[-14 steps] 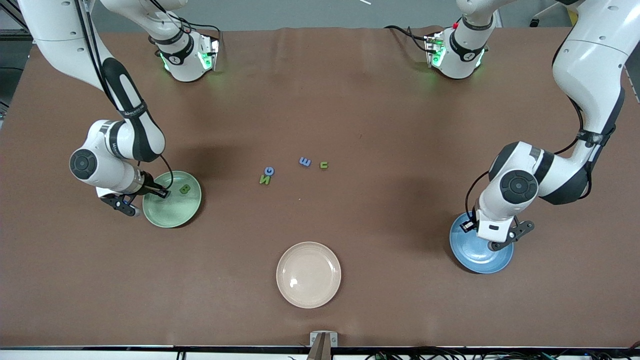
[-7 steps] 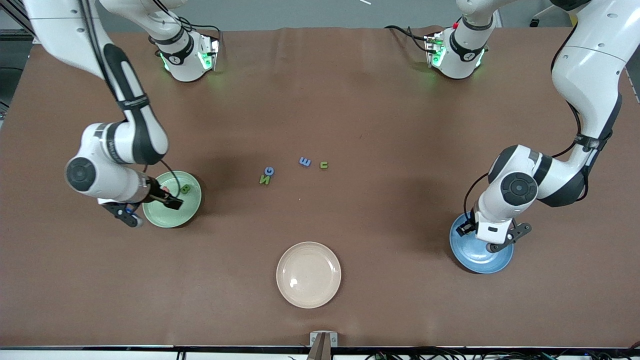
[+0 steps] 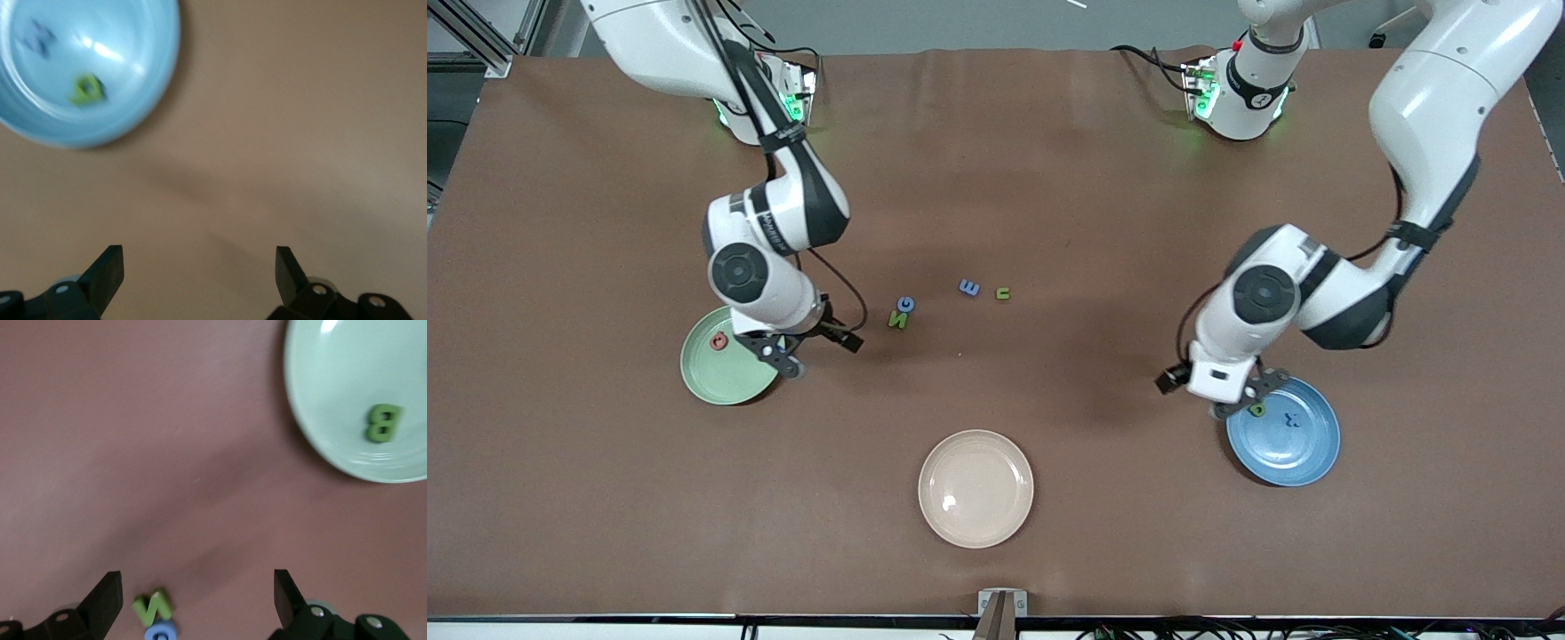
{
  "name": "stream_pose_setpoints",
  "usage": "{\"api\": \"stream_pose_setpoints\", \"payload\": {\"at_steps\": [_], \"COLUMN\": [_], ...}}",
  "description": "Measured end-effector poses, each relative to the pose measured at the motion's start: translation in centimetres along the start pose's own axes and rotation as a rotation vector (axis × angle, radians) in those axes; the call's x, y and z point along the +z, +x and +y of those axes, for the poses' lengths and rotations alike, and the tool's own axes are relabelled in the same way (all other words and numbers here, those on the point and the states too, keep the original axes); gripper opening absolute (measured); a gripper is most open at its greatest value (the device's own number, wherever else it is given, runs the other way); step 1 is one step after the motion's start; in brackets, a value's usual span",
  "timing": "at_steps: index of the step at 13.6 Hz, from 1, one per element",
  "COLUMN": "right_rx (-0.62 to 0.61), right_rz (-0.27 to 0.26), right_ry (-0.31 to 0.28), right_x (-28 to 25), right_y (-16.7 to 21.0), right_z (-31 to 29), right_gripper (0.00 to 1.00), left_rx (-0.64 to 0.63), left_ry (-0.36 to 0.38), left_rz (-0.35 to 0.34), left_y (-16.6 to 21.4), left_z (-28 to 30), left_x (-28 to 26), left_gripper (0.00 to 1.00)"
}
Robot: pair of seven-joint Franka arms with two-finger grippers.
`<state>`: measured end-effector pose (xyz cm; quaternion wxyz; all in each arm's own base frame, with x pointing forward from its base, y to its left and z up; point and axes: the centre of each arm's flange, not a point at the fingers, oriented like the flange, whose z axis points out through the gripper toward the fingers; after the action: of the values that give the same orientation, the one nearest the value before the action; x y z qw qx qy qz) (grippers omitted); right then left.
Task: Sort upper and lower case letters into plates
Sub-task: 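Reach the right gripper to green N while the left gripper reaches green u, then grasp and lift N with the right gripper while the left gripper lifts u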
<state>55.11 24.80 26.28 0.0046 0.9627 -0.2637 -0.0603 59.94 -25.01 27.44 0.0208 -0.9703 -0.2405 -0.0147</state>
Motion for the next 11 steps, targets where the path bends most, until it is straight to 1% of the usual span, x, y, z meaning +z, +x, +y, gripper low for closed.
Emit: {"api": "stream_pose_setpoints", "payload": {"at_steps": [2,5,6,8,9,10,11], "right_rx": [-0.072,-0.198,-0.235,-0.278,-0.291,-0.304,-0.315], "right_rz": [0.015,0.024,0.033,0.067,0.077,0.083,0.088], "right_ry": [0.018,0.019,0.026,0.055,0.061,0.062,0.065], "right_x": [0.2,1.5,2.1,3.8,4.7,5.5,6.3], "right_y": [-1.6,-3.7,-4.0,-4.7,-5.2,-5.7,-6.2], "right_z": [-1.4,-2.6,-2.8,-3.0,-2.9,-3.0,-3.2], "right_gripper": [1.00,0.98,0.98,0.97,0.97,0.97,0.97], "left_rx": [-0.011,-0.008,-0.003,-0.010,-0.021,-0.033,-0.042], "left_ry": [0.000,-0.015,-0.023,-0.025,-0.018,-0.011,-0.012], "left_rz": [-0.007,-0.030,-0.038,-0.045,-0.042,-0.036,-0.030], "left_y": [-5.2,-12.0,-13.7,-16.7,-18.2,-19.7,-21.1], "left_z": [3.5,7.6,8.5,10.1,11.0,11.9,12.9], "left_x": [0.1,1.1,1.6,3.1,4.0,4.9,5.6], "left_gripper": [1.00,1.00,1.00,0.98,0.96,0.96,0.93]}}
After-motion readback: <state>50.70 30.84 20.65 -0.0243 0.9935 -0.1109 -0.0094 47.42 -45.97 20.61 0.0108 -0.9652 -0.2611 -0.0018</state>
